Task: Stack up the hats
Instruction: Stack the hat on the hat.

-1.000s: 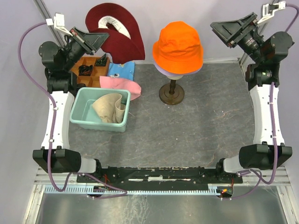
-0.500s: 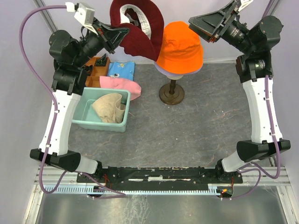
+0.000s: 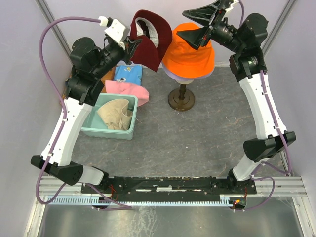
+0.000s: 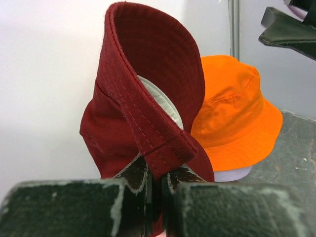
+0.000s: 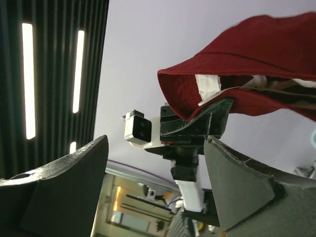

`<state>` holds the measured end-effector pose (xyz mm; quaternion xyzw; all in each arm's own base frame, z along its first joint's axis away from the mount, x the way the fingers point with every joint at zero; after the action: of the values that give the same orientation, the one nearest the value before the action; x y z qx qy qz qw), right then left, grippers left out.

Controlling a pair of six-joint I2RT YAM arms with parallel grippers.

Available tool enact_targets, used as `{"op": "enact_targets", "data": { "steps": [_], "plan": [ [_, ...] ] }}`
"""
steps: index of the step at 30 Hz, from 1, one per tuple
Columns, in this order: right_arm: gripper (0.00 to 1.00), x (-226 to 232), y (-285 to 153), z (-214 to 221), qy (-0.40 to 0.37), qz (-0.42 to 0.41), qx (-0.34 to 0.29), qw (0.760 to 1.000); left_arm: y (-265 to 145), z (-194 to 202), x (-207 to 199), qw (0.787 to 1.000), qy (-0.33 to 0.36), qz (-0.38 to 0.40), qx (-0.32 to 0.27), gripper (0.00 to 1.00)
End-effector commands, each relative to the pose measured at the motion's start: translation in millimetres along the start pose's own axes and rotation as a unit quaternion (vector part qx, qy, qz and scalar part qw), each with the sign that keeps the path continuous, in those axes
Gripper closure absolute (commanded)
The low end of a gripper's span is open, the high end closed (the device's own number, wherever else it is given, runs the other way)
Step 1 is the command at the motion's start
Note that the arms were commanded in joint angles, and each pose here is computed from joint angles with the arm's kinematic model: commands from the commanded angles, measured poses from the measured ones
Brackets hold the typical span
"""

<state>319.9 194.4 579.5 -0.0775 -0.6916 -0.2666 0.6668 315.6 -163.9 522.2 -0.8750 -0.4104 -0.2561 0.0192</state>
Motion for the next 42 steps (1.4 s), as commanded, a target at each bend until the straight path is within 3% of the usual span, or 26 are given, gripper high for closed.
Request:
{"op": "enact_targets", "data": {
  "steps": [1, 11, 32, 34, 35, 36, 39, 42],
  "plan": [
    [0.15, 20.3, 4.5, 22.1, 0.052, -0.040, 0.019, 0.998, -11.8, -41.3, 9.0, 0.994, 0.080, -0.031, -0.062, 0.97],
    [0.14, -6.5, 39.1, 40.7, 0.114, -0.020, 0.024, 0.993, -19.3, -62.2, -14.1, 0.989, 0.123, -0.005, -0.083, 0.97],
    [0.15, -7.1, 38.9, 34.5, 0.127, -0.041, -0.005, 0.991, -40.8, -57.5, -28.3, 0.984, 0.164, 0.016, -0.071, 0.97],
    [0.22, -9.2, 39.8, 32.9, 0.130, -0.040, -0.007, 0.991, -40.4, -57.0, -29.6, 0.984, 0.162, 0.021, -0.072, 0.97],
    [0.32, -9.5, 40.3, 32.3, 0.131, -0.042, -0.007, 0.990, -40.3, -56.8, -30.1, 0.984, 0.161, 0.021, -0.072, 0.97],
    [0.45, -8.8, 40.8, 31.9, 0.131, -0.047, -0.006, 0.990, -40.1, -56.8, -30.2, 0.984, 0.161, 0.021, -0.072, 0.97],
    [0.97, -5.6, 42.4, 31.1, 0.131, -0.059, -0.001, 0.990, -41.1, -55.8, -27.8, 0.985, 0.158, 0.005, -0.071, 0.97],
    [1.00, 3.7, 43.8, 33.8, 0.108, -0.067, 0.007, 0.992, -46.2, -55.6, -16.6, 0.988, 0.126, -0.064, -0.068, 0.97]
  ]
}}
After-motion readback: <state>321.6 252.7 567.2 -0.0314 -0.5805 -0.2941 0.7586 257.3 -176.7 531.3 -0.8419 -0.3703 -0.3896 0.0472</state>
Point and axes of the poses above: each gripper's point midway between its finger pads, its own y axis out along the fingers, its own x axis along the line the jaws close on, z = x × y, the point moved 7 cm from there along -y, back along the fingers, and after that the axes turned 13 degrees about y, right-handed, at the moved point
